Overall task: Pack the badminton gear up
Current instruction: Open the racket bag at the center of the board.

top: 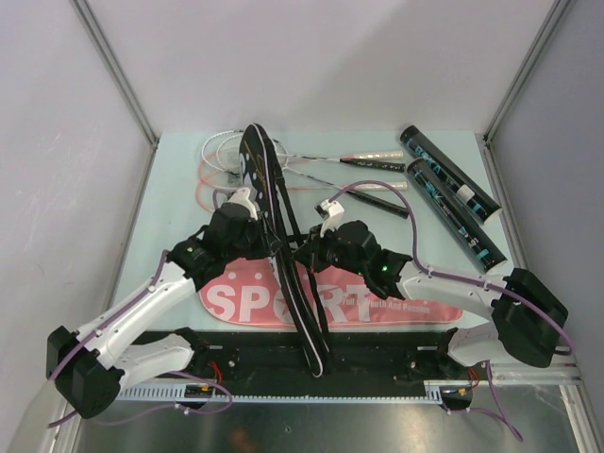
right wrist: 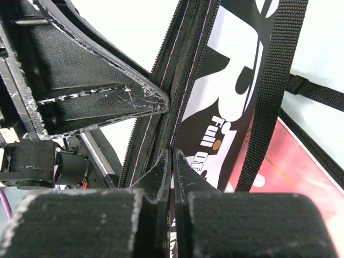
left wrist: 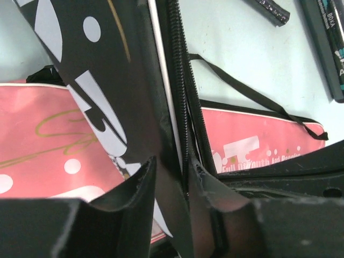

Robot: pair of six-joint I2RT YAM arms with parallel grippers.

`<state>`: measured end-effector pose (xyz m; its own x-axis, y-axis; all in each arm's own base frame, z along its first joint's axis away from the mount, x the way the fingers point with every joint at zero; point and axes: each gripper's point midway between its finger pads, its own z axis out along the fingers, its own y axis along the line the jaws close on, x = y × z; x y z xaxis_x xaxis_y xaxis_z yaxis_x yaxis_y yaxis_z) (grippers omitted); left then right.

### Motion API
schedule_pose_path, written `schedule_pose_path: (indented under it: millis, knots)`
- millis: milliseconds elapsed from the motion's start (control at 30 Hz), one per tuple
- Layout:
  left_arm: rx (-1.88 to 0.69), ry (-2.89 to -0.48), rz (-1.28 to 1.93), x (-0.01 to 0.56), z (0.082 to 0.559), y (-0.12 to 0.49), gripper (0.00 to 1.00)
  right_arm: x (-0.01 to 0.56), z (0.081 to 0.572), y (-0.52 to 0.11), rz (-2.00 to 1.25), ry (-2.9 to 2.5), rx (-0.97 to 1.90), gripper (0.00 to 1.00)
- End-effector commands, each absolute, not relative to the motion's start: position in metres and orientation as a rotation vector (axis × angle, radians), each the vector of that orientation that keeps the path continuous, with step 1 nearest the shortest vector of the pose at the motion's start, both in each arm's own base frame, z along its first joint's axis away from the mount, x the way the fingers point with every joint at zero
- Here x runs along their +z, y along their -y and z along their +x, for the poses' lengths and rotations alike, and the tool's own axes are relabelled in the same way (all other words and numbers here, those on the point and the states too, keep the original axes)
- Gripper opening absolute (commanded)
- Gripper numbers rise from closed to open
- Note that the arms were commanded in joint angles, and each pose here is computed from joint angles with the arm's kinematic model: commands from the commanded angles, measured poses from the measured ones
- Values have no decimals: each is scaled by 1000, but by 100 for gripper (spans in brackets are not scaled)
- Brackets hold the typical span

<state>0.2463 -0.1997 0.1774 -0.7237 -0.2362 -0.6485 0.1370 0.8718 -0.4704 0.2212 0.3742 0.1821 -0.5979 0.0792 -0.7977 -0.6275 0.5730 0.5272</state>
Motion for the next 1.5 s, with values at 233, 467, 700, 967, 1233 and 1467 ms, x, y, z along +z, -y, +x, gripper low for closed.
schedule_pose_path:
  millis: [233,467,700,967,1233,1467]
  knots:
    - [-580,-2326,-105,174,246,190,0,185,235,-375,-629,-1913,895,22]
    - [-641,-2342,-192,184,249,201,0,211,229,-391,-603,-1896,961,45]
    - [-652,-2337,-237,186,250,201,0,195,230,-394,-588,-1942,944,47]
    - [-662,-2312,-257,189,243,194,0,149,265,-397,-578,-1993,726,41]
    - [-430,-2280,-375,169,220,136,0,165,253,-417,-668,-1915,826,0]
    - [-291,-2273,-455,162,242,121,41,182,218,-446,-803,-1792,907,0]
